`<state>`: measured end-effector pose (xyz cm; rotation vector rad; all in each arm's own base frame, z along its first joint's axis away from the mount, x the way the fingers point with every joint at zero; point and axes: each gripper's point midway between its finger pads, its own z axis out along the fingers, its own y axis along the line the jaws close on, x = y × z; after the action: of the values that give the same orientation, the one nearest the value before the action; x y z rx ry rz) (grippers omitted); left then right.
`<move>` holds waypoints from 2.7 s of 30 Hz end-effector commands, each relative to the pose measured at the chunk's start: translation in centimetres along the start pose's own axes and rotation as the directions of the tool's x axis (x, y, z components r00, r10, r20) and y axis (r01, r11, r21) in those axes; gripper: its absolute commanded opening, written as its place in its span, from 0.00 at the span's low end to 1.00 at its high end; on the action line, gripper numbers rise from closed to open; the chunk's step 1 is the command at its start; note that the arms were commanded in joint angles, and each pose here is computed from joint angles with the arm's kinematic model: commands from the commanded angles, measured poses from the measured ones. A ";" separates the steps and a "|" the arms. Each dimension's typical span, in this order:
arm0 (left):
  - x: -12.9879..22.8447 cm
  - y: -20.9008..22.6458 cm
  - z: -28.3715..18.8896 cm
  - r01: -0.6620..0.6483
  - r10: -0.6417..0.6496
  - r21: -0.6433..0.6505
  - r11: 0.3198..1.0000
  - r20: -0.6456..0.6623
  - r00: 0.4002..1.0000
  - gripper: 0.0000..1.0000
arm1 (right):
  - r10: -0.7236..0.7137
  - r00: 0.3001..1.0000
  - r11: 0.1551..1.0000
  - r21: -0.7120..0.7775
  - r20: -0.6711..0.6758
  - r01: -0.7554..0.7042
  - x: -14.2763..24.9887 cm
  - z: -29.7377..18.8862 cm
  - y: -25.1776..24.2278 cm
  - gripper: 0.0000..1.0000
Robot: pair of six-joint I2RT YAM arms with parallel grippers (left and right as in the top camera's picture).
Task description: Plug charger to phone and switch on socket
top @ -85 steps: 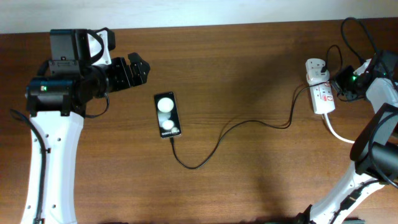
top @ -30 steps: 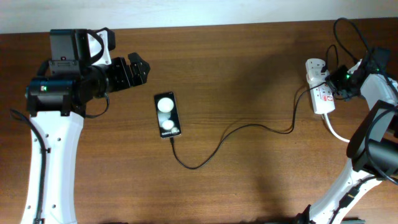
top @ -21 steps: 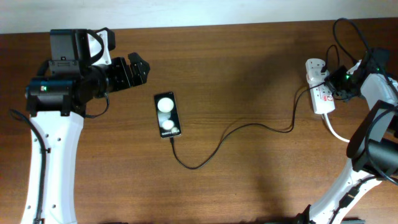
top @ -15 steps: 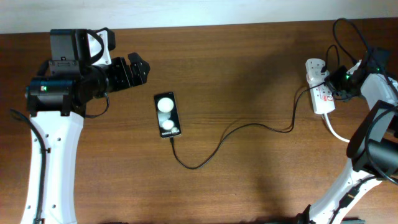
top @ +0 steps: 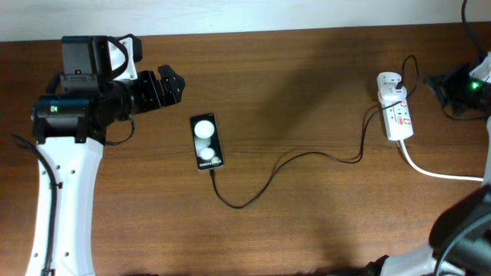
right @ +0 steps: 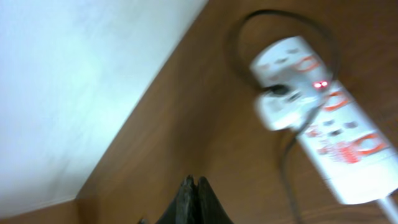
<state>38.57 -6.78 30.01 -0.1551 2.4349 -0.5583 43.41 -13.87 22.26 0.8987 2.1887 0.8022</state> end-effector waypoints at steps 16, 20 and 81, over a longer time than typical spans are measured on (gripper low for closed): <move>-0.3 0.1 -0.4 0.005 -0.005 -0.006 1.000 0.017 1.000 0.99 | -0.779 0.545 0.607 -0.156 -0.309 0.779 24.6 -4.6 14.0 0.05; -0.3 0.1 -0.4 0.005 -0.005 -0.006 1.000 0.017 1.000 0.99 | -0.842 0.487 0.534 -0.234 -0.232 0.812 28.9 -6.4 14.6 0.04; -0.3 0.1 -0.4 0.005 -0.005 -0.006 1.000 0.017 1.000 0.99 | -0.604 0.548 0.750 0.178 0.579 0.637 23.7 -6.7 -1.6 0.99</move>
<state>38.59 -6.68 30.00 -0.1579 2.4343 -0.5504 24.56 1.59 18.09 0.2017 1.7004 0.1577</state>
